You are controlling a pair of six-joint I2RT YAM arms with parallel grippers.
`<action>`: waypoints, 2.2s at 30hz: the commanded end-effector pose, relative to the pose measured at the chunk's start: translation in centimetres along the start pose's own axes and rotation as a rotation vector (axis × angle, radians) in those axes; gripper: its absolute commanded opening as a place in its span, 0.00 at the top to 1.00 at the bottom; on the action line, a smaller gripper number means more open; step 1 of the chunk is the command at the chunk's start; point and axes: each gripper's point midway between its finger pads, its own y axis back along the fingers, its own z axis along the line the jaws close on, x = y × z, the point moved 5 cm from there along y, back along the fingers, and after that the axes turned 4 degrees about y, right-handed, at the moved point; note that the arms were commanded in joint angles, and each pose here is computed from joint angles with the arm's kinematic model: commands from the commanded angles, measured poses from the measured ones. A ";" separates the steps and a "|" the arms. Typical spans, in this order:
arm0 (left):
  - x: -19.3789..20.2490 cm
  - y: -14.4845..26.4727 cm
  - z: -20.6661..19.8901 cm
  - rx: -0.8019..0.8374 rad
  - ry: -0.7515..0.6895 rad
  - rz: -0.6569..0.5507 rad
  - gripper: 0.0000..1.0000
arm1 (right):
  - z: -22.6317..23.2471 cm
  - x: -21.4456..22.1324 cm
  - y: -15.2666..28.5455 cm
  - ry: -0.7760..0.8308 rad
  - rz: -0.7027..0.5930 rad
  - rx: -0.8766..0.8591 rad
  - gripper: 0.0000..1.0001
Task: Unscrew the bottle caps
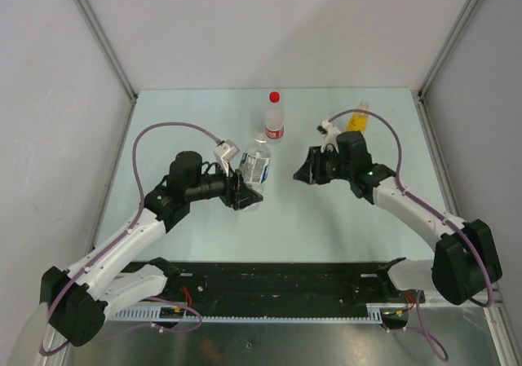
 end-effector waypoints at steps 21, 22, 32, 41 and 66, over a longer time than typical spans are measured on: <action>-2.4 0.6 -1.9 0.107 -0.030 -0.085 0.77 | -2.7 1.6 -3.1 0.112 -0.023 0.258 0.16; -2.4 0.6 -1.9 0.109 -0.033 -0.086 0.77 | -2.6 1.4 -2.9 0.116 -0.032 0.256 0.13; -2.8 0.8 -2.3 0.122 -0.050 -0.094 0.77 | -0.1 -2.7 1.4 0.109 -0.197 0.142 0.03; -3.3 1.6 -3.6 0.180 -0.089 -0.106 0.75 | 3.5 -7.3 6.8 0.149 -0.355 -0.092 0.02; -3.7 0.7 -7.3 0.375 -0.088 -0.008 0.73 | 12.4 -11.9 11.1 0.121 -0.410 -0.748 0.01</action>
